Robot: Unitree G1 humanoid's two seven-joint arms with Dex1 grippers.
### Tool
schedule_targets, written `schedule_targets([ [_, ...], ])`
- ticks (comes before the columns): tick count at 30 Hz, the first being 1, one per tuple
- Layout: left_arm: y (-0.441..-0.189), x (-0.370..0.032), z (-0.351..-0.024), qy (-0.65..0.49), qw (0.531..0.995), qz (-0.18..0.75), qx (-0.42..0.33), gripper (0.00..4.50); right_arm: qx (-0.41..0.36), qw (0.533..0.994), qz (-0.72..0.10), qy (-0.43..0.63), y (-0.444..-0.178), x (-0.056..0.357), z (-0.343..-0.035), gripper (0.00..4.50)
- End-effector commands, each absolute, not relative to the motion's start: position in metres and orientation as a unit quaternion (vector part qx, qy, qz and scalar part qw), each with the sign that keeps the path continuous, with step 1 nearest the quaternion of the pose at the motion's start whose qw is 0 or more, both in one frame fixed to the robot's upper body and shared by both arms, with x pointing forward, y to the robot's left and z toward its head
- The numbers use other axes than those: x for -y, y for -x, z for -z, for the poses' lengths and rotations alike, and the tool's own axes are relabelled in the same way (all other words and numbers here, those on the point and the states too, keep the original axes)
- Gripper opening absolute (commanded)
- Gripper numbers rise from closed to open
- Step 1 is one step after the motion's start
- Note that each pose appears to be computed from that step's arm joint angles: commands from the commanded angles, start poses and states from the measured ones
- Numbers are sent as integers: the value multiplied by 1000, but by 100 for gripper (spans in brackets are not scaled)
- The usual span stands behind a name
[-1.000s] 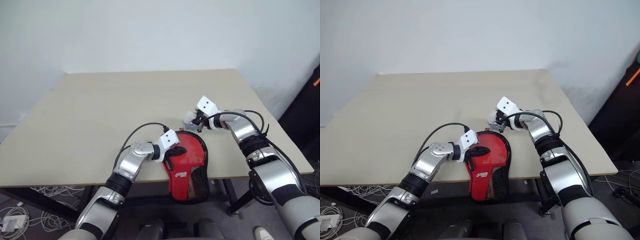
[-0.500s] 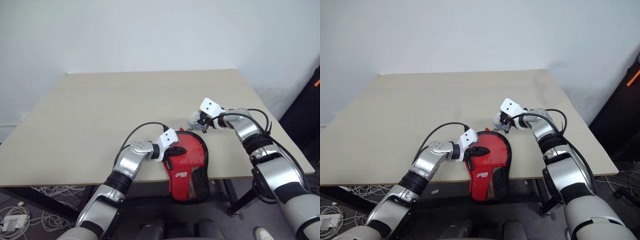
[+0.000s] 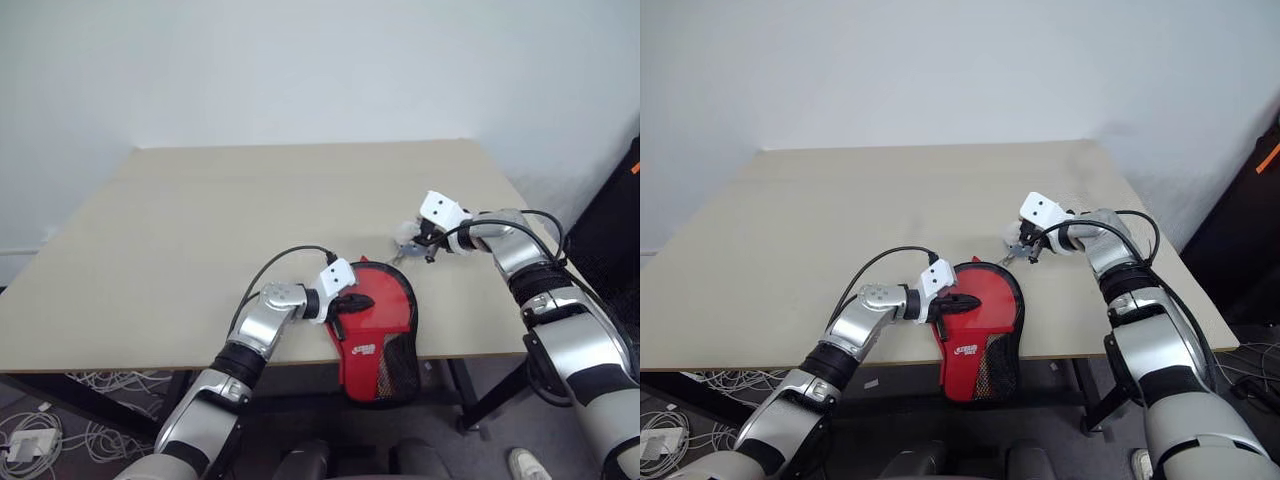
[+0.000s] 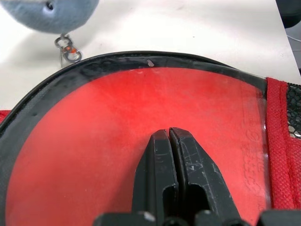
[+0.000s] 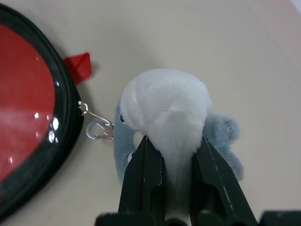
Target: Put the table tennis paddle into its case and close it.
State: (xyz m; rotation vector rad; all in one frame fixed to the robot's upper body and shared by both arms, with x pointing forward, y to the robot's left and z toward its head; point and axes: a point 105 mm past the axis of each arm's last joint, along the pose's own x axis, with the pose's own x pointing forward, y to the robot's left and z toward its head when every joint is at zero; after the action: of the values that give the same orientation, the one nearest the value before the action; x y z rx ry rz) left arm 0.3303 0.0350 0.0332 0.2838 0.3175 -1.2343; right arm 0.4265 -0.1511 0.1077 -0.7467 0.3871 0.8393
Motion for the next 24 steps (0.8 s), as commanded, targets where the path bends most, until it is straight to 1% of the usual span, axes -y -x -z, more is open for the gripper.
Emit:
schedule_targets([
  [1,-314,-53,12,-122,786,561,-228,0,-164,840,-375,356,-425,173,-128,20],
  [6,-312,-57,17,-120,785,562,-232,0,-173,841,-376,347,-409,189,-128,20],
  [12,-312,-60,18,-121,782,564,-236,0,-183,840,-383,339,-383,205,-132,20],
  [17,-314,-62,17,-125,777,568,-241,0,-185,831,-412,325,-349,210,-135,20],
  [24,-315,-63,15,-131,767,578,-246,0,-197,804,-481,288,-287,189,-124,20],
])
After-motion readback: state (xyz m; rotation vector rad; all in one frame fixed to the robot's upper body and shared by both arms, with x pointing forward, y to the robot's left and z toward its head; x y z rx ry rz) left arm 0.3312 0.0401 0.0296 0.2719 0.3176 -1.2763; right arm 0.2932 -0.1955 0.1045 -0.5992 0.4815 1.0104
